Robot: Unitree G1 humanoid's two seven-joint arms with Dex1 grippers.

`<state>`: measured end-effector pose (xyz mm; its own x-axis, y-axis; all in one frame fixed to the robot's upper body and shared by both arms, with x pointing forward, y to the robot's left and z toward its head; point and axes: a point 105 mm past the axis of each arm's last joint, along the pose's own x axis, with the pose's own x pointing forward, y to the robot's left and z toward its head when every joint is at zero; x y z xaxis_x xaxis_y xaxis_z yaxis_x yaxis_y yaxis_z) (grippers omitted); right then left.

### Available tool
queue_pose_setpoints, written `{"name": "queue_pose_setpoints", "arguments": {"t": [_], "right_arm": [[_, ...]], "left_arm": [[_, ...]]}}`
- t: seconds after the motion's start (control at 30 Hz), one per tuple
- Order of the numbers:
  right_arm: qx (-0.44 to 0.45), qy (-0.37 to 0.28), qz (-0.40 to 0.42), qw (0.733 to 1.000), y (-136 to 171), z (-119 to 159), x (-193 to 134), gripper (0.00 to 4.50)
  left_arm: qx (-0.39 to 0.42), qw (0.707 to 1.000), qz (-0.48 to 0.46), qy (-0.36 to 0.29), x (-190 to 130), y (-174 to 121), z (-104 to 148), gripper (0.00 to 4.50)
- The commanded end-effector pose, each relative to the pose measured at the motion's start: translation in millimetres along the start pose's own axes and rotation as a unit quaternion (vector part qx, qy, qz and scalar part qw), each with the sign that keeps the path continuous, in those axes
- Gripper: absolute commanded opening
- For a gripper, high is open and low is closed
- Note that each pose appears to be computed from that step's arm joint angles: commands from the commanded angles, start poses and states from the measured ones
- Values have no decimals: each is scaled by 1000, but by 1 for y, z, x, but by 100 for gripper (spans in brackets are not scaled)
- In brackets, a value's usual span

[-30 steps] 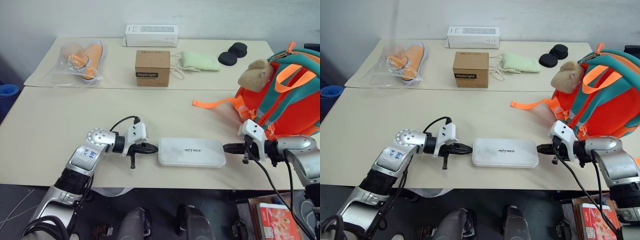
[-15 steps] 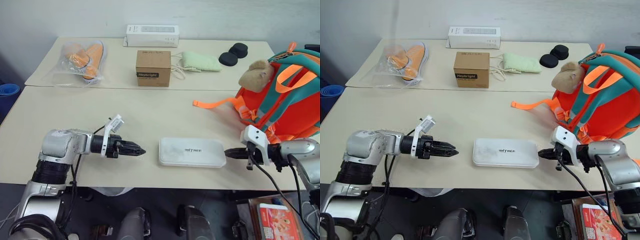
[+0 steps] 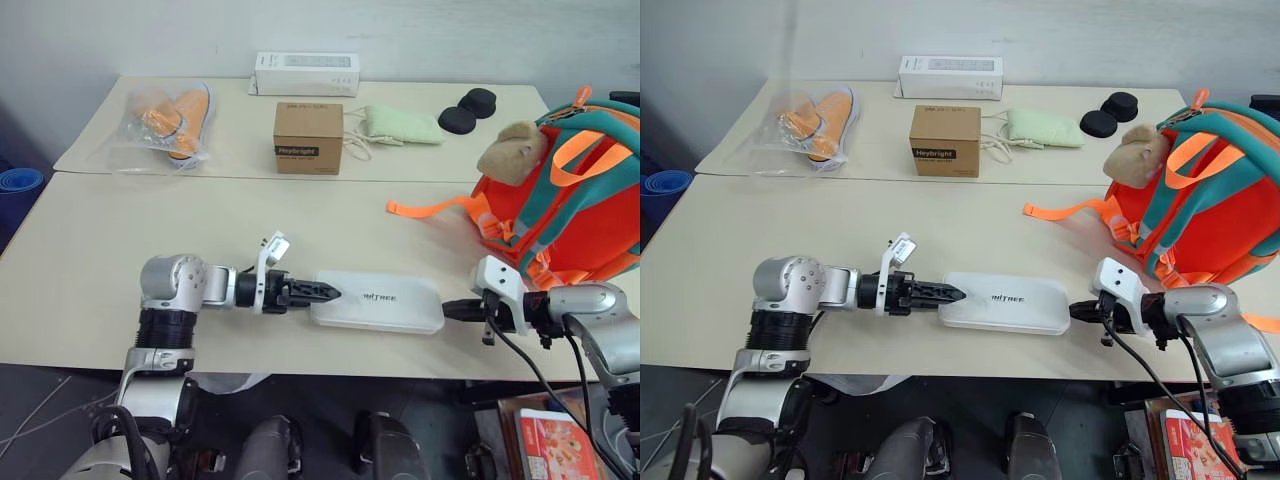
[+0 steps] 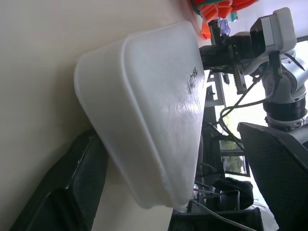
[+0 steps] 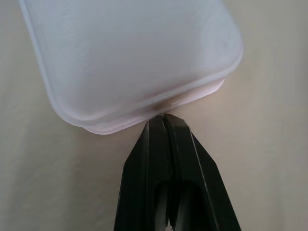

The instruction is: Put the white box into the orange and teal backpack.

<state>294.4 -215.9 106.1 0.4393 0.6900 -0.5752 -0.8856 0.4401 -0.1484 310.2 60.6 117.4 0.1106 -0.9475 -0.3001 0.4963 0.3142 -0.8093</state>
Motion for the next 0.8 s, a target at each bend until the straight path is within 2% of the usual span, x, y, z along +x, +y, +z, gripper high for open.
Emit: {"name": "queue_pose_setpoints", "arguments": {"t": [0.03, 0.07, 0.17, 0.4, 0.47, 0.6, 0.7, 0.8], "right_arm": [[-15, -12, 5, 1000, 2, 8, 5, 0], [-15, -13, 4, 1000, 2, 8, 5, 0], [-11, -14, 2, 1000, 3, 7, 6, 0], [6, -18, -9, 1000, 9, 0, 5, 0], [13, -27, -18, 999, 13, 0, 2, 0], [19, -49, -55, 997, 16, 5, -10, 0], [100, -97, -111, 984, 24, 11, -46, 54], [149, -115, -159, 969, 36, 9, -82, 145]], "left_arm": [[9, 1000, -16, 7, 14, -7, 6, 437], [11, 1000, -22, 2, 15, -9, 10, 437], [11, 999, -44, -16, 14, -19, 21, 385], [7, 998, -65, -23, 5, -25, 24, 174], [7, 996, -80, -31, 0, -30, 25, 131], [29, 995, -92, -39, -10, -38, 22, 129], [61, 987, -102, -109, -40, -49, 39, 129], [83, 979, -79, -168, -65, -50, 50, 129]]}}
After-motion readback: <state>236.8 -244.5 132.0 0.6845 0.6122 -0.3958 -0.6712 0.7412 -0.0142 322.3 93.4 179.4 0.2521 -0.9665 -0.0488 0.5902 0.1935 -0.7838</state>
